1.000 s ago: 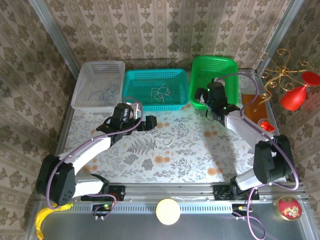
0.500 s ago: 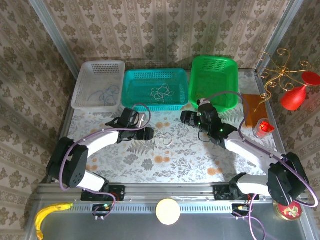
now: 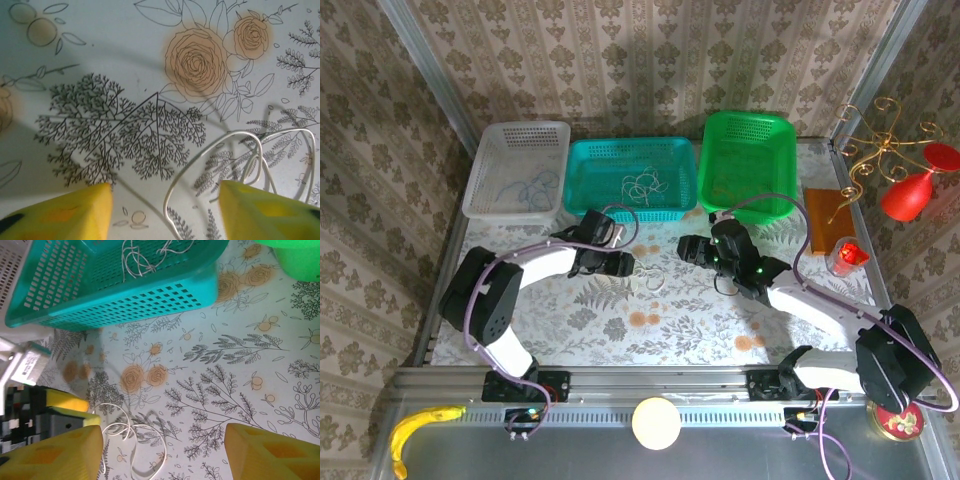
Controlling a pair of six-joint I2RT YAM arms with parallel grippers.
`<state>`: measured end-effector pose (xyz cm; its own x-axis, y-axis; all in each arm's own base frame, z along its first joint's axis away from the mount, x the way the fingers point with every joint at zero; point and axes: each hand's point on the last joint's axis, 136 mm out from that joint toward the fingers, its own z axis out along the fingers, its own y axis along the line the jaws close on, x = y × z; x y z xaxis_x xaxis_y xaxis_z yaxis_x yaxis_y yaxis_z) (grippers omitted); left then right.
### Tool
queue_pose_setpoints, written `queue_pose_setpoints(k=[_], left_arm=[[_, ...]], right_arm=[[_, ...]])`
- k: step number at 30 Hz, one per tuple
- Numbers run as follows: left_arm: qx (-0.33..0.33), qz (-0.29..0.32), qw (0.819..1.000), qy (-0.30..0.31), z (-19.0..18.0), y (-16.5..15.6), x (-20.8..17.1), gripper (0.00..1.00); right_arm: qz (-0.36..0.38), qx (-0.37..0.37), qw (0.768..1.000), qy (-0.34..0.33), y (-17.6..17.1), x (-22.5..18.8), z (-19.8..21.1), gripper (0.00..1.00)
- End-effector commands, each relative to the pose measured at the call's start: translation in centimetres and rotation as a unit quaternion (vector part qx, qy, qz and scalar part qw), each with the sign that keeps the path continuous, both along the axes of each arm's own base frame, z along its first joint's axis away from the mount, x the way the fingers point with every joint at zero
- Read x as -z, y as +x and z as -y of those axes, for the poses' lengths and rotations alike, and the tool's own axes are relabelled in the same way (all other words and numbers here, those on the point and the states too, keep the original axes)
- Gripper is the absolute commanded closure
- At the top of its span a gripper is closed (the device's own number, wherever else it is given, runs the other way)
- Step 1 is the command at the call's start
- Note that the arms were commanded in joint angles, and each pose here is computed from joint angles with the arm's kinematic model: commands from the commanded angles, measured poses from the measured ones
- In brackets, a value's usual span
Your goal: Untangle the cables
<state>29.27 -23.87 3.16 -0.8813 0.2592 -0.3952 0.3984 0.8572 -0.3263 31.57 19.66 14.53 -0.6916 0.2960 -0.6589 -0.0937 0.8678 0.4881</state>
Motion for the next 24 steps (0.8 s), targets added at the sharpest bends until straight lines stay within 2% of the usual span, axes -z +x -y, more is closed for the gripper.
queue_pose_setpoints(k=[1,3,4,7,11,17,24], left_arm=[[0.011,0.008,1.0,0.004,0.6,0.9,0.2,0.52],[0.016,0.005,1.0,0.004,0.8,1.0,0.6,0.61],[0.02,0.002,1.0,0.002,1.0,1.0,0.7,0.68],[0.027,0.008,1.0,-0.004,1.3,1.1,-0.2,1.0],[0.035,0.061,0.997,-0.037,1.9,1.5,-5.5,1.0],[0.053,0.132,0.979,-0.147,4.1,1.0,-16.0,1.0],[0.068,0.172,0.959,-0.214,5.4,0.1,-22.9,1.0]], right_arm=[[0.008,-0.011,1.0,0.015,-0.5,-1.1,-0.5,0.33],[0.009,-0.014,1.0,0.014,-0.6,-1.3,-0.5,0.33],[0.01,-0.017,1.0,0.013,-0.6,-1.4,-0.6,0.33],[0.011,-0.027,1.0,0.011,-0.7,-1.4,-0.8,0.33],[0.017,-0.049,0.999,0.011,-0.7,-1.5,-1.5,0.33],[0.027,-0.081,0.996,0.013,-0.2,-1.3,-3.0,0.31],[0.043,-0.116,0.991,0.041,0.6,-2.7,-5.0,0.29]])
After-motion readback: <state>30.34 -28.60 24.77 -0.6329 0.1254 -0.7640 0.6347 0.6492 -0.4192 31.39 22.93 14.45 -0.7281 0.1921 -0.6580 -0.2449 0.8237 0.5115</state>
